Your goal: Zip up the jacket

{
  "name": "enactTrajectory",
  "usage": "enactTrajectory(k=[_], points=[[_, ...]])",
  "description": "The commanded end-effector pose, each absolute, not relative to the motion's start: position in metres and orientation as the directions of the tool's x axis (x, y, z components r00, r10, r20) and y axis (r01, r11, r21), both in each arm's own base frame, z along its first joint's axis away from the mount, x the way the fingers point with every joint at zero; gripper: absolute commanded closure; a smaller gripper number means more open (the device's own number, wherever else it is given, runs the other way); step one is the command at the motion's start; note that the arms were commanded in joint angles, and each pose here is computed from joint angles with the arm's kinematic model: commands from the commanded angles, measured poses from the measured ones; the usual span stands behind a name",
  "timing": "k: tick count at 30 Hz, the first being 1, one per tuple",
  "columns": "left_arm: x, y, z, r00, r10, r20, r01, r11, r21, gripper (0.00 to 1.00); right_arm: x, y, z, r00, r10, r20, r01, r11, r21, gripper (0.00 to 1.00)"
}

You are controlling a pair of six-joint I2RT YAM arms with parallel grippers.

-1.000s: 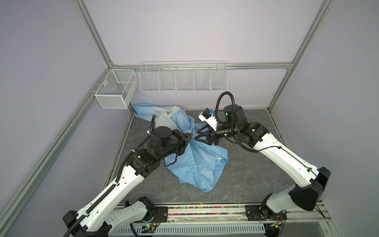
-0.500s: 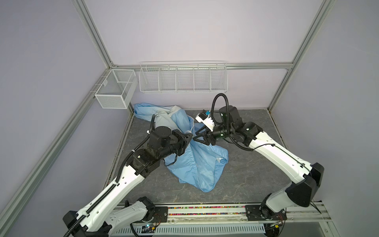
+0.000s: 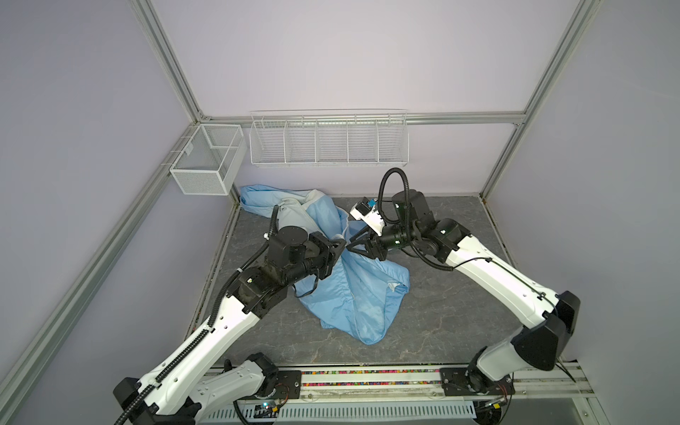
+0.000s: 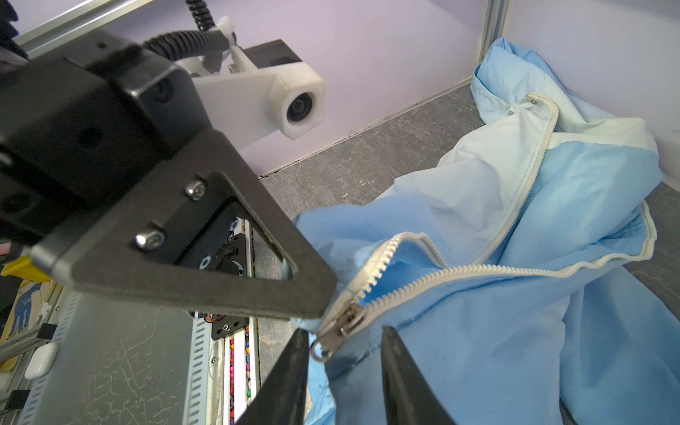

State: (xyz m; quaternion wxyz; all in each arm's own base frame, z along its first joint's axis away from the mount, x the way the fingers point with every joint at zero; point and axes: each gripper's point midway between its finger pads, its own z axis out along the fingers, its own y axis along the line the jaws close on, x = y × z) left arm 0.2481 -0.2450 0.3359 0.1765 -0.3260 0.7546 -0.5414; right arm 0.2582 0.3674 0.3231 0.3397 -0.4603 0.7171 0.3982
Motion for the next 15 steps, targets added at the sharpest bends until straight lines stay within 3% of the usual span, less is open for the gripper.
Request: enactTrajectory(k=[1, 15], points=[[0.2473, -0.2487, 0.3559, -0.746, -0.662, 0.077, -0.252, 0.173, -0.952, 1.00, 0.2566, 0.3693, 0.3226, -0.315, -0.398, -0.862, -0.942, 0.241, 0.234, 0.68], [0.2447, -0.2454, 0.3507, -0.747, -0.659, 0.083, -0.259, 0.173, -0.950, 1.00, 0.2586, 0.3671, 0.3238, -0.351, -0.377, -0.857, -0.931, 0.242, 0.275, 0.72]])
